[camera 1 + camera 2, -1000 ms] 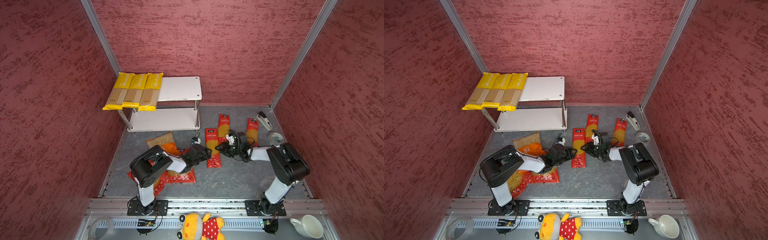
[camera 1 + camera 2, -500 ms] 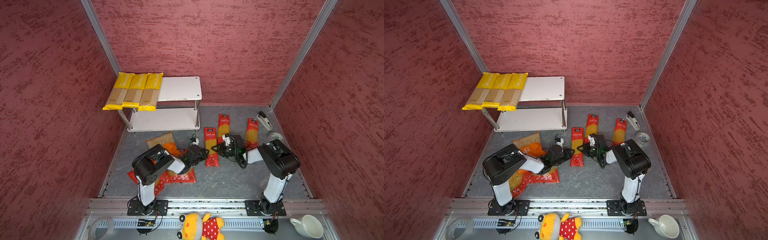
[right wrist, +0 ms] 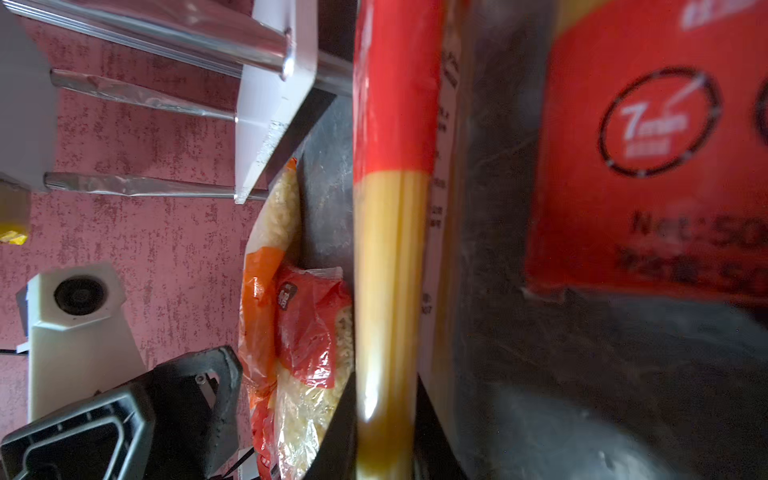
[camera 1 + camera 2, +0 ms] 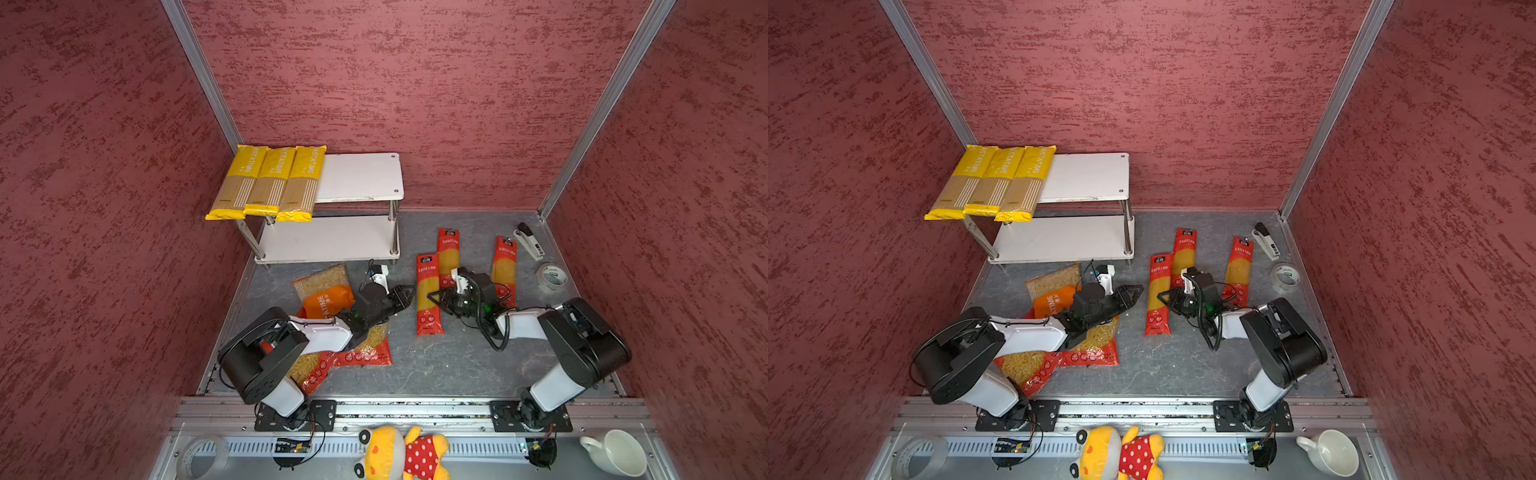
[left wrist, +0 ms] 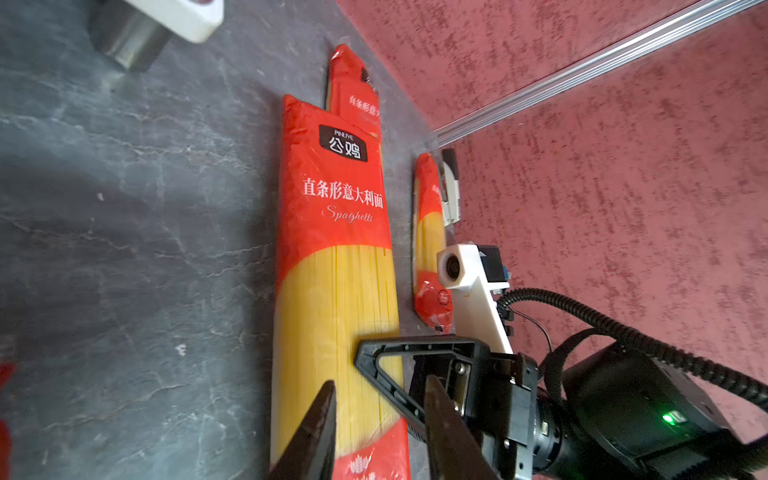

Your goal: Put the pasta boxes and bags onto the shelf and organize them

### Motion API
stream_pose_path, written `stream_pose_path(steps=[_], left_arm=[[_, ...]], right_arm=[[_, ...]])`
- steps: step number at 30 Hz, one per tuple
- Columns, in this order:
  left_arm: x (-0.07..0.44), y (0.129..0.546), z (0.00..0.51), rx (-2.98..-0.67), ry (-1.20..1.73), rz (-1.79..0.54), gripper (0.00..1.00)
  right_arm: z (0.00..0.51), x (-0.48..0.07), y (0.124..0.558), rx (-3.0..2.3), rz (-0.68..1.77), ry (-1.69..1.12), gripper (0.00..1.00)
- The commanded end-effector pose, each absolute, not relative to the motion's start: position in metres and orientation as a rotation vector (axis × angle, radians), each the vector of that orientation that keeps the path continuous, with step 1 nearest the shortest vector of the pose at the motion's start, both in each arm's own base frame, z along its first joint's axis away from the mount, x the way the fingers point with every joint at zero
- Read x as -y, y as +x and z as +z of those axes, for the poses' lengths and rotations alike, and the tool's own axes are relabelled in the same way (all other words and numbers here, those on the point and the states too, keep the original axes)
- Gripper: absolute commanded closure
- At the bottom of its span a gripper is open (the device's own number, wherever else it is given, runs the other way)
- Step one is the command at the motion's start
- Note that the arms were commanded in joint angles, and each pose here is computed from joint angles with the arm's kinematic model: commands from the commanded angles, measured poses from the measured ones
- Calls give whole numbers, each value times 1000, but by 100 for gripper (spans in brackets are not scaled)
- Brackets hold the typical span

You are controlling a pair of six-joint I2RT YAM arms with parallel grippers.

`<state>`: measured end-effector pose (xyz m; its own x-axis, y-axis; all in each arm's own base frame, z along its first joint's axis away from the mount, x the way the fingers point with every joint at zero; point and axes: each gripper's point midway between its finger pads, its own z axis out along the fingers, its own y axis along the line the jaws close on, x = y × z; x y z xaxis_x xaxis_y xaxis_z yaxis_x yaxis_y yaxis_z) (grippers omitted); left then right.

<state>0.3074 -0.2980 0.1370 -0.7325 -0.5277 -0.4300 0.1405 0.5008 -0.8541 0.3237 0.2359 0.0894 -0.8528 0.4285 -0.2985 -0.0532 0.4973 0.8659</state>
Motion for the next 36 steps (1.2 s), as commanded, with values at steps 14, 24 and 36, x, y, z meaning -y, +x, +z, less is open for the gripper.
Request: stream_pose_path(steps=[14, 24, 36], left_arm=[[240, 284, 245, -1677, -231, -1242, 30], [261, 266, 293, -1467, -146, -1388, 12], [248, 278, 329, -1243, -245, -1436, 11]], right_arm=[[364, -202, 343, -1496, 1136, 13, 100], [467, -228, 336, -1246, 1276, -88, 100], [505, -291, 325, -1103, 1518, -154, 100]])
